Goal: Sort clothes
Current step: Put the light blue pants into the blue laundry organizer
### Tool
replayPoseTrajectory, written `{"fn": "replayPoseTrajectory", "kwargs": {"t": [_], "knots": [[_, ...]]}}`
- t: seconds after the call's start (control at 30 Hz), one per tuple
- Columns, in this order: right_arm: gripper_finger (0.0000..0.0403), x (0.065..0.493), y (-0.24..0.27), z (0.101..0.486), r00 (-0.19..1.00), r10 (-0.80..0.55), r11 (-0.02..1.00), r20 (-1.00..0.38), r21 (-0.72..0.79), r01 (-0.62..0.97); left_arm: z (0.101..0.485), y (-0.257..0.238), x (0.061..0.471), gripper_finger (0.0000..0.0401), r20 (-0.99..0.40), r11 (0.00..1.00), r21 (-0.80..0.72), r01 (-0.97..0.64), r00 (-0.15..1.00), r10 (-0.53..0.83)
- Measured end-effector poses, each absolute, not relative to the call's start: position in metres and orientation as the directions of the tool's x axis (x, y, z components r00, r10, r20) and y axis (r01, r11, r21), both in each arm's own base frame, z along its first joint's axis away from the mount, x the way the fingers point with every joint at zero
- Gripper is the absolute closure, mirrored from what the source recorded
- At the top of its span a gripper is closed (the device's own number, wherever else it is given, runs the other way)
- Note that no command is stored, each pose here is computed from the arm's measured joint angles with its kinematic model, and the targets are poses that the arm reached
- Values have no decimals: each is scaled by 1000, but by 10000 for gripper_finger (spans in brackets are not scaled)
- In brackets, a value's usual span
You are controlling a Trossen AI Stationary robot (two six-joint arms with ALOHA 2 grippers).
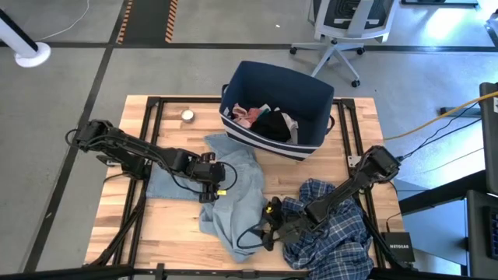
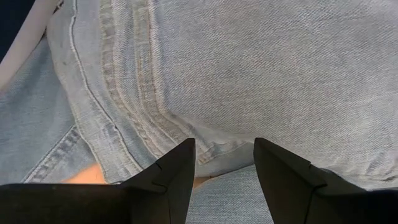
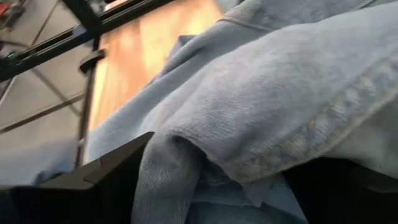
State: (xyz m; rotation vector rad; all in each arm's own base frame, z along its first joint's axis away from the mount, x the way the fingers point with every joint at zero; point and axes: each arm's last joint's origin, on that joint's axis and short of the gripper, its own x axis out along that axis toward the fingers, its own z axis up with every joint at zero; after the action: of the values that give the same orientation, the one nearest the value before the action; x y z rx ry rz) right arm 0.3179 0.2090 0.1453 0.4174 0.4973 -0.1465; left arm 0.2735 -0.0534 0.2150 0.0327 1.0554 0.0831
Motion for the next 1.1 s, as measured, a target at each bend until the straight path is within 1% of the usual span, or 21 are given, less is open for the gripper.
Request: {"fn": "replayPoseTrajectory", "kwargs": {"t": [0.23, 0.4, 0.53, 0.63, 0.7, 0.77, 0.87, 0.97, 1.0, 1.1], "knots": [[52, 322, 206, 130, 870, -180, 897, -459, 286, 336, 216, -54, 275, 243, -856, 997, 62, -53, 510, 80], [52, 327, 197, 126, 859, -203, 883, -471, 290, 368, 216, -54, 275, 243, -857, 997, 62, -52, 509, 80], [52, 334, 184, 126, 847, -239, 882, -475, 259, 394, 216, -54, 275, 243, -858, 997, 63, -51, 508, 80], [68, 338, 172, 123, 824, -267, 879, -499, 225, 421, 216, -54, 275, 243, -858, 997, 65, -48, 508, 80], [98, 340, 167, 122, 816, -277, 881, -508, 205, 427, 216, -54, 275, 243, -857, 997, 64, -48, 508, 80], [144, 340, 166, 122, 814, -279, 882, -510, 199, 427, 216, -54, 275, 243, -857, 997, 67, -44, 508, 80], [236, 340, 166, 122, 813, -287, 892, -507, 166, 419, 216, -54, 275, 243, -857, 997, 76, -30, 508, 80], [340, 340, 166, 123, 812, -309, 909, -495, 98, 406, 218, -53, 274, 243, -860, 996, 94, -3, 504, 82], [362, 340, 166, 123, 812, -319, 911, -488, 77, 404, 221, -53, 273, 243, -858, 995, 95, -5, 506, 84], [363, 339, 170, 124, 824, -332, 917, -459, 49, 397, 244, -53, 269, 243, -825, 996, 83, -18, 560, 79]]}}
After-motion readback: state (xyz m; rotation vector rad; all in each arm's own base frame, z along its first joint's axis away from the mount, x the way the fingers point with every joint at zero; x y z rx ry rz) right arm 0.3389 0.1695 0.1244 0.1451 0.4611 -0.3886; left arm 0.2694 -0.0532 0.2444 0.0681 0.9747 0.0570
